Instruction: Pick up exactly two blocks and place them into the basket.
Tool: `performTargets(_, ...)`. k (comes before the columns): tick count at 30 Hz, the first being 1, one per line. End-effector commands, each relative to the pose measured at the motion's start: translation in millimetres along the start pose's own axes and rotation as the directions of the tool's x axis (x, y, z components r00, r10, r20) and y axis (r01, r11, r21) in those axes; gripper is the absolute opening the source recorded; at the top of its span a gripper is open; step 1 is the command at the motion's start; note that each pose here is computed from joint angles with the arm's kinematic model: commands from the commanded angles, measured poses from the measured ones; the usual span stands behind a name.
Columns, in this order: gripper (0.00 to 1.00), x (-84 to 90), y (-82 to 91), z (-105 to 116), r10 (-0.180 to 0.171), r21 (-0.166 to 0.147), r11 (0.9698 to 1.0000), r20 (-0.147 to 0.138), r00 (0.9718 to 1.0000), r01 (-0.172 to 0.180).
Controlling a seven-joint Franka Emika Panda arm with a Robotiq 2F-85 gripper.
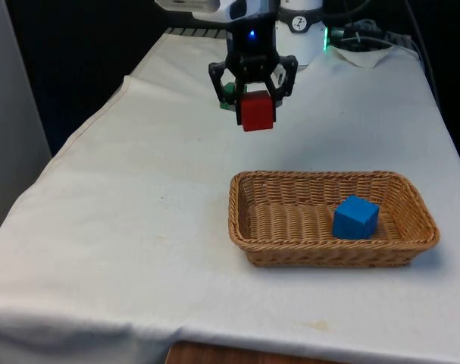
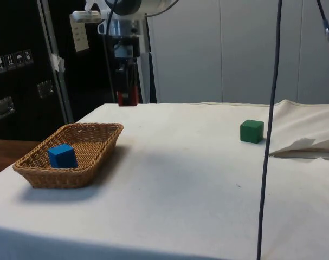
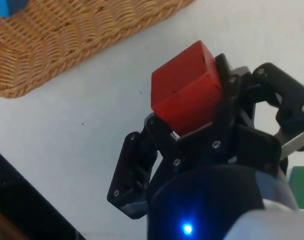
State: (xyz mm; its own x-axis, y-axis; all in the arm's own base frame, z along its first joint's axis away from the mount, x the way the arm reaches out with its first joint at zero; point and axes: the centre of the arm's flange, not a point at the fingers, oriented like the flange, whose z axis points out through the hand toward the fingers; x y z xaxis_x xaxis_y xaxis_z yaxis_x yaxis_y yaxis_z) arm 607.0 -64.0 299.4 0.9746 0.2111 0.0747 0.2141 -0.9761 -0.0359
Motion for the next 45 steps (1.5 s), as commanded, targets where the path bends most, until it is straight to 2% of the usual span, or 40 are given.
performTargets(1, 0.04, 3.1, -3.1, 1, 0.006, -0.002, 1.0, 0.012, 0.9999, -0.006)
performTargets(2, 0.04, 5.0, -5.4, 2, 0.006, -0.001, 1.0, 0.013, 0.9999, -0.006)
performTargets(3, 0.04, 3.9, -3.9, 0, 0.003, 0.002, 1.0, 0.001, 1.0, -0.003)
performTargets(4, 0.04, 6.6, -6.5, 1, 0.008, 0.0, 1.0, 0.013, 0.9999, -0.008)
performTargets(12, 0.04, 26.5, -24.2, 2, 0.024, 0.009, 0.9997, 0.021, 0.9995, -0.024)
performTargets(13, 0.04, 23.9, -21.9, 1, 0.019, 0.01, 0.9998, 0.01, 0.9998, -0.019)
performTargets(14, 0.04, 28.7, -25.9, 3, 0.025, 0.009, 0.9996, 0.021, 0.9995, -0.025)
performTargets(20, 0.04, 41.1, -34.1, 8, 0.034, 0.012, 0.9993, 0.035, 0.9988, -0.034)
performTargets(21, 0.04, 41.4, -33.0, 7, 0.031, 0.01, 0.9995, 0.025, 0.9992, -0.031)
performTargets(22, 0.04, 45.6, -36.2, 10, 0.037, 0.011, 0.9992, 0.038, 0.9986, -0.037)
performTargets(26, 0.04, 54.3, -40.4, 15, 0.042, 0.01, 0.9991, 0.047, 0.998, -0.042)
performTargets(30, 0.04, 62.0, -42.7, 22, 0.046, 0.004, 0.9989, 0.047, 0.9978, -0.046)
performTargets(37, 0.04, 84.9, -52.6, 51, 0.064, -0.001, 0.998, 0.063, 0.996, -0.064)
performTargets(39, 0.04, 88.1, -53.2, 52, 0.061, -0.011, 0.9981, 0.053, 0.9967, -0.061)
performTargets(40, 0.04, 90.5, -54.5, 57, 0.067, -0.004, 0.9977, 0.063, 0.9958, -0.067)
performTargets(45, 0.04, 106.4, -61.3, 77, 0.077, -0.013, 0.997, 0.065, 0.9949, -0.076)
